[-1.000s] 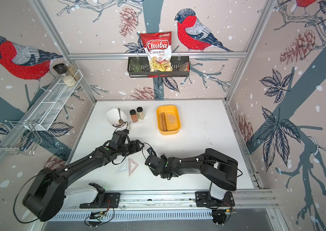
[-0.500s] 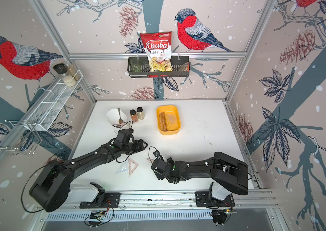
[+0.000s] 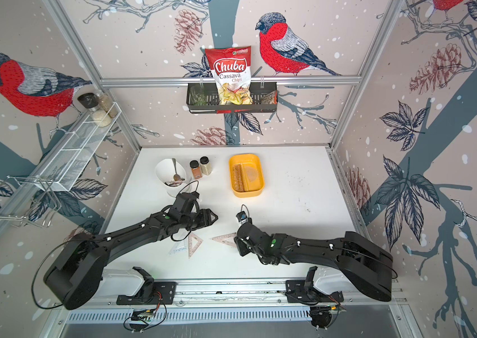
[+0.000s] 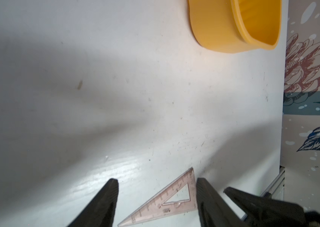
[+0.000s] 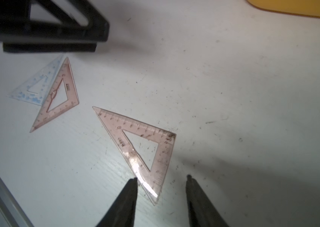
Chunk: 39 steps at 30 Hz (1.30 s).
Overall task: Put the scattered rulers into the storage box
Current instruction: Pick up the ruler from the center of the board.
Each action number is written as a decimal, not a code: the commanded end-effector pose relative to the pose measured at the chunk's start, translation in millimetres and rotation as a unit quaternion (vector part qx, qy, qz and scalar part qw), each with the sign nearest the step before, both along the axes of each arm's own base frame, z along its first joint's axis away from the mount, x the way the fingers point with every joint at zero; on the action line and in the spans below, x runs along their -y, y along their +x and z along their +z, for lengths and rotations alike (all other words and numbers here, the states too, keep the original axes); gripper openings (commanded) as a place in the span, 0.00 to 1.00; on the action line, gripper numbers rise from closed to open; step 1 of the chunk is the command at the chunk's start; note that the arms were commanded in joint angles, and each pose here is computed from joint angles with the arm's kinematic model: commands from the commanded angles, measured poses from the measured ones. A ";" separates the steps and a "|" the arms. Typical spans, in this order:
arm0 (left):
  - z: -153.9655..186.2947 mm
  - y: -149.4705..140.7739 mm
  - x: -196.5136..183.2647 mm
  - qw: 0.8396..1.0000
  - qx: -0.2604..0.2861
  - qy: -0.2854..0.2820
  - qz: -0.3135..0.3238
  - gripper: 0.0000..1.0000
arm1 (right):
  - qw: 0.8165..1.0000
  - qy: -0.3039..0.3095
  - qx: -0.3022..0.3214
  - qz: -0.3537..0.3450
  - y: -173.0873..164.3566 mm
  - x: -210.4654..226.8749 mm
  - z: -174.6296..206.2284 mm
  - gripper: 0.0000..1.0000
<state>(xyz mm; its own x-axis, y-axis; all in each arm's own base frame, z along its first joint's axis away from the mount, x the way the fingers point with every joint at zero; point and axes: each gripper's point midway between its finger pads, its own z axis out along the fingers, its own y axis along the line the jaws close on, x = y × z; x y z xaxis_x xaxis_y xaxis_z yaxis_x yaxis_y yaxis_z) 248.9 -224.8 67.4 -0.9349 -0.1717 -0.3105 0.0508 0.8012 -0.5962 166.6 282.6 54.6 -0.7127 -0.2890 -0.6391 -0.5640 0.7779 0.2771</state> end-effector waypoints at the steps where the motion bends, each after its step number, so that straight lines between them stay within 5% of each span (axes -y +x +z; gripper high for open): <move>1: -7.2 -17.8 -2.6 1.000 -0.022 -0.001 -0.002 0.66 | 0.991 0.124 -0.051 0.028 -7.1 -21.1 20.4 0.31; 4: -15.8 -28.1 -11.0 0.999 -0.040 0.007 0.010 0.64 | 0.988 0.139 -0.062 0.027 -2.6 -19.5 19.6 0.21; 9: -20.9 -36.6 -21.3 0.998 -0.053 0.024 0.033 0.62 | 0.986 0.142 -0.077 0.032 -1.4 -20.6 10.4 0.16; 39: -23.7 -39.6 -9.0 0.998 -0.052 0.027 0.025 0.60 | 0.989 0.097 -0.107 0.022 1.9 -17.7 -30.8 0.14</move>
<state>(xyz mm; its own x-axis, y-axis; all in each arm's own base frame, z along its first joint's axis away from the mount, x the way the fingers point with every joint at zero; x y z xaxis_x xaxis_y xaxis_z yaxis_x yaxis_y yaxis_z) 206.7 -210.2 40.0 -0.9552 -0.2055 -0.2132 -0.0631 0.8448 -0.5313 167.7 297.3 21.5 -0.8336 -0.2130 -0.5096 -0.4987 0.6868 0.5288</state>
